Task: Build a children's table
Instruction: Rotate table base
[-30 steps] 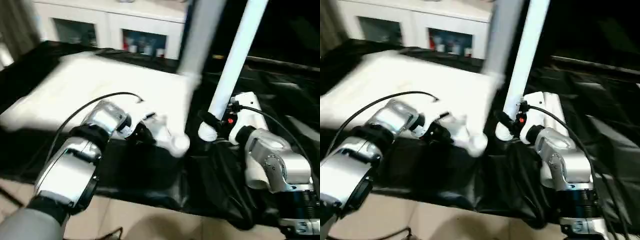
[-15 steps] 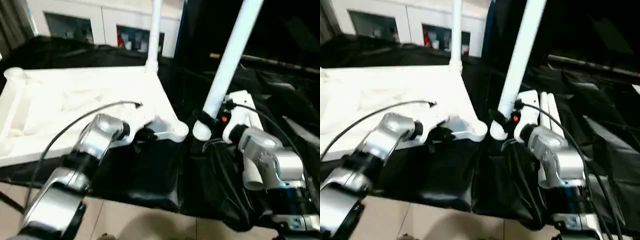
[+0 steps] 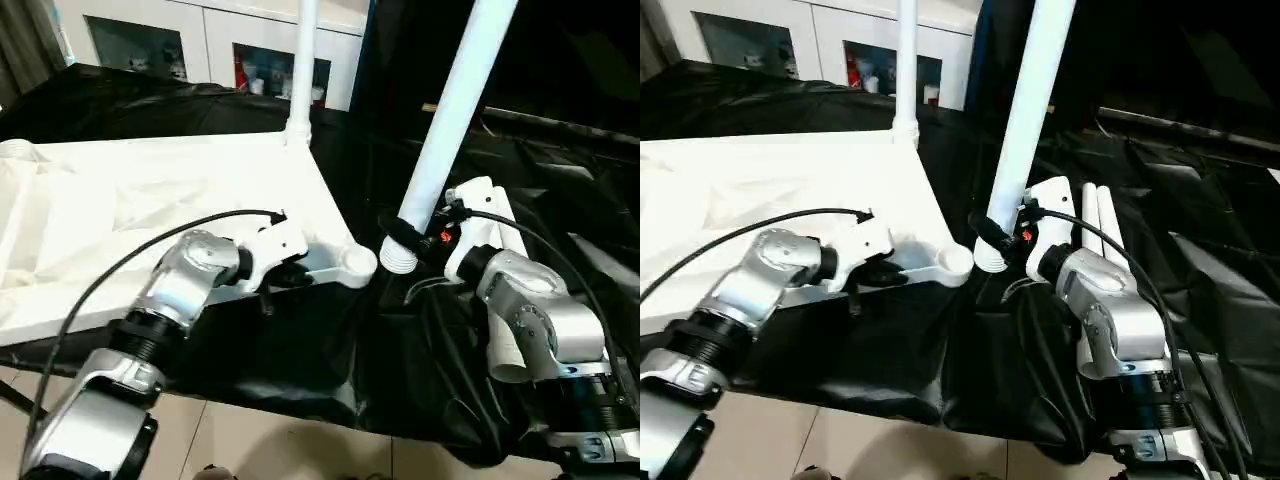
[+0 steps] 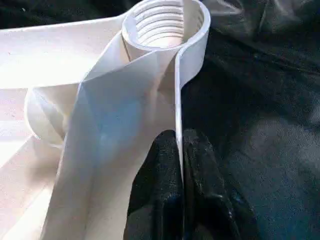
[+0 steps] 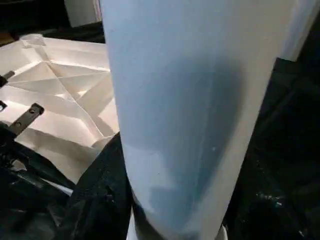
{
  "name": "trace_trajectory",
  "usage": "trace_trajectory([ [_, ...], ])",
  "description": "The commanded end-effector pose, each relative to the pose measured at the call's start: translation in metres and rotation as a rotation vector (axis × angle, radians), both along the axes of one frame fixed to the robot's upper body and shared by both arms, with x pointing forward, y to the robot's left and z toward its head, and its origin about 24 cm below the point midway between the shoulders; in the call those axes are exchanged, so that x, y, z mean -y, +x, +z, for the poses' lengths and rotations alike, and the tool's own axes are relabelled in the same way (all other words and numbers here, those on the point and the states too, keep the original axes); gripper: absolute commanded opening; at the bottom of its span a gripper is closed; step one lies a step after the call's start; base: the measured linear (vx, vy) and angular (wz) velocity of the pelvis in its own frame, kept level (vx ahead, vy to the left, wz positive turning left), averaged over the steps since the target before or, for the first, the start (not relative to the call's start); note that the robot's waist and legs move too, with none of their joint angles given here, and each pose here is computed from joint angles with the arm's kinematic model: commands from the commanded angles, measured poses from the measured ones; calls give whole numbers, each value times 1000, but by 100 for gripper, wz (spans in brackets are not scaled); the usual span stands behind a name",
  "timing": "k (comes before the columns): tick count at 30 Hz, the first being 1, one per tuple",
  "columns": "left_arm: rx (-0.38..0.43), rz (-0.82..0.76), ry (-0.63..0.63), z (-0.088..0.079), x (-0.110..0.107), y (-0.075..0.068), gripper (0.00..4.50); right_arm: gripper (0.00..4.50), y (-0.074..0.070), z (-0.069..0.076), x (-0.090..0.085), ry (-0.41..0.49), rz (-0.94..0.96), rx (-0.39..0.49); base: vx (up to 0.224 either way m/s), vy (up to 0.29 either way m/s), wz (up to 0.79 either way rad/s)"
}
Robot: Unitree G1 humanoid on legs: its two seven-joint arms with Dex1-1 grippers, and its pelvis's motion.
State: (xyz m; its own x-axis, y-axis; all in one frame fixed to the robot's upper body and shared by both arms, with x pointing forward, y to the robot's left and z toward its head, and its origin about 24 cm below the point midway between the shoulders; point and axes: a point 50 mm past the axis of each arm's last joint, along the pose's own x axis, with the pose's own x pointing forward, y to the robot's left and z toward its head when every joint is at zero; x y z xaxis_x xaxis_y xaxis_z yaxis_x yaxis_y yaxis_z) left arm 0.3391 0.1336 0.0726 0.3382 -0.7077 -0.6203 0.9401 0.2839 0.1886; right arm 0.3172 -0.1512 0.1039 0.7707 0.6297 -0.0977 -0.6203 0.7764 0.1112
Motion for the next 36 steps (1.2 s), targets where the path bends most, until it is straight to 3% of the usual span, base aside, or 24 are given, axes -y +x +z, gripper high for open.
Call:
trace_trajectory([
  [1,6,-10,-36,8,3,3,5,191,-1,2,5,13,-1,2,0,0,0],
  [4,-66,9,-128,9,4,0,3,191,-1,1,2,40,20,-22,0,0,0],
  [7,-66,13,-125,9,4,0,0,191,-1,0,-1,47,37,-37,0,0,0],
  [11,-71,-18,-205,10,15,-5,0,191,0,-14,-13,12,118,-115,0,0,0],
  [19,-72,3,-203,9,16,-4,0,191,8,-18,-21,36,121,-139,0,0,0],
  [28,-112,-68,-205,12,18,-12,0,191,18,-24,-33,38,131,-150,0,0,0],
  [36,-96,-67,-153,9,16,-12,0,191,20,-29,-37,38,143,-168,0,0,0],
])
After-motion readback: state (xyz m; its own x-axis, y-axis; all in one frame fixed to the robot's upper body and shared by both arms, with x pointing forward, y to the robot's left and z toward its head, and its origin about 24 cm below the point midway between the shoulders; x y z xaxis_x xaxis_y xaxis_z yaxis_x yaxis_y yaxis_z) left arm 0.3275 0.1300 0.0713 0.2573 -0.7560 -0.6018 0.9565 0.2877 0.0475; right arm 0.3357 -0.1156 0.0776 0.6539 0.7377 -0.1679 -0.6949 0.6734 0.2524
